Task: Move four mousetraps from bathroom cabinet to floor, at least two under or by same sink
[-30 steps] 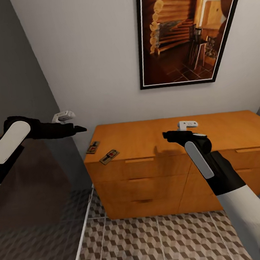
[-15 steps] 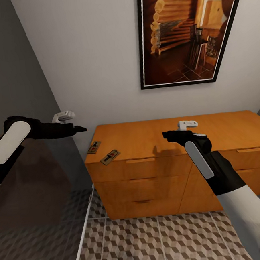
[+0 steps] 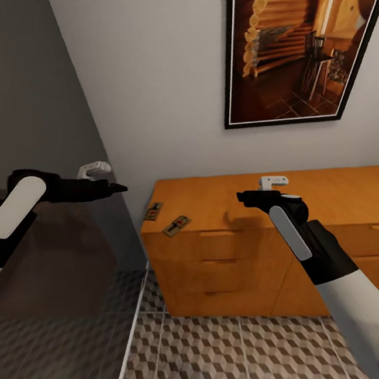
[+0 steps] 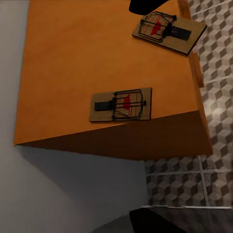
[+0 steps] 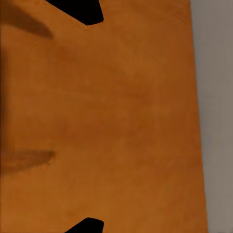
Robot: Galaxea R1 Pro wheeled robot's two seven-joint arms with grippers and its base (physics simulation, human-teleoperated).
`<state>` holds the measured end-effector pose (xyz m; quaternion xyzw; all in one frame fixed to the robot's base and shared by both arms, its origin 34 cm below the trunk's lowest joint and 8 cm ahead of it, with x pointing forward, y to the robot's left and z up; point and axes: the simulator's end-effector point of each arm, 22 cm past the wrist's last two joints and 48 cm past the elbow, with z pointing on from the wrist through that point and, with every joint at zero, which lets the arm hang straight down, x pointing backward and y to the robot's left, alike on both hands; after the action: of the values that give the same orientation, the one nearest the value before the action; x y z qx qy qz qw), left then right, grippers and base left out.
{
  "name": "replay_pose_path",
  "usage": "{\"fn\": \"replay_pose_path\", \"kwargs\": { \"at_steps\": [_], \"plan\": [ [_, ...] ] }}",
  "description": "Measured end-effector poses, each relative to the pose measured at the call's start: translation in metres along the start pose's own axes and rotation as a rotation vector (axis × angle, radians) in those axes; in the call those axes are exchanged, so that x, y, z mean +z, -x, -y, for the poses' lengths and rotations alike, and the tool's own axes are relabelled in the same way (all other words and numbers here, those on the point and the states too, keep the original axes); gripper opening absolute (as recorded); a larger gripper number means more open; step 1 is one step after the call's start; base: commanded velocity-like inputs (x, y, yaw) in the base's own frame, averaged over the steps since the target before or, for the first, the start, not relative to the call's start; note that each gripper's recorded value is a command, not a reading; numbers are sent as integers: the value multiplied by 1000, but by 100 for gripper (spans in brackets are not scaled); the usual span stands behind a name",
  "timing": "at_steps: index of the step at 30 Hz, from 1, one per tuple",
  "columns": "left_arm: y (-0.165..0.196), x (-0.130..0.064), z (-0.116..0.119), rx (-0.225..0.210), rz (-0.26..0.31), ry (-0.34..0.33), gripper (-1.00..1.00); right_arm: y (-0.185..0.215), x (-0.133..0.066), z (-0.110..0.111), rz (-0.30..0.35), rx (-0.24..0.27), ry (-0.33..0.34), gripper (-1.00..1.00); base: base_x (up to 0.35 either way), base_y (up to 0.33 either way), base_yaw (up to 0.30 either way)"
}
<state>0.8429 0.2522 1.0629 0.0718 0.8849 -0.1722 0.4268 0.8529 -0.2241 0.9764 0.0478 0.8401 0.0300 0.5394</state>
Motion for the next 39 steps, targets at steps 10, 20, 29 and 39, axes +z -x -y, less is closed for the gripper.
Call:
{"fn": "replay_pose_path", "kwargs": {
  "at_steps": [10, 20, 29, 39],
  "plan": [
    [0, 4, 8, 2, -1, -11, 100, -1, 0, 0, -1, 1, 1, 100, 0, 0, 48],
    [-6, 9, -7, -17, -18, 23, 100, -10, 0, 0, -16, 1, 1, 100, 0, 0, 5],
    [-24, 33, -10, -73, -73, 34, 100, -13, 0, 0, -19, 0, 0, 100, 0, 0, 0],
    [-28, 43, -14, -79, -87, 105, 100, -13, 1, 1, -20, -1, 0, 100, 0, 0, 0]
  ]
}}
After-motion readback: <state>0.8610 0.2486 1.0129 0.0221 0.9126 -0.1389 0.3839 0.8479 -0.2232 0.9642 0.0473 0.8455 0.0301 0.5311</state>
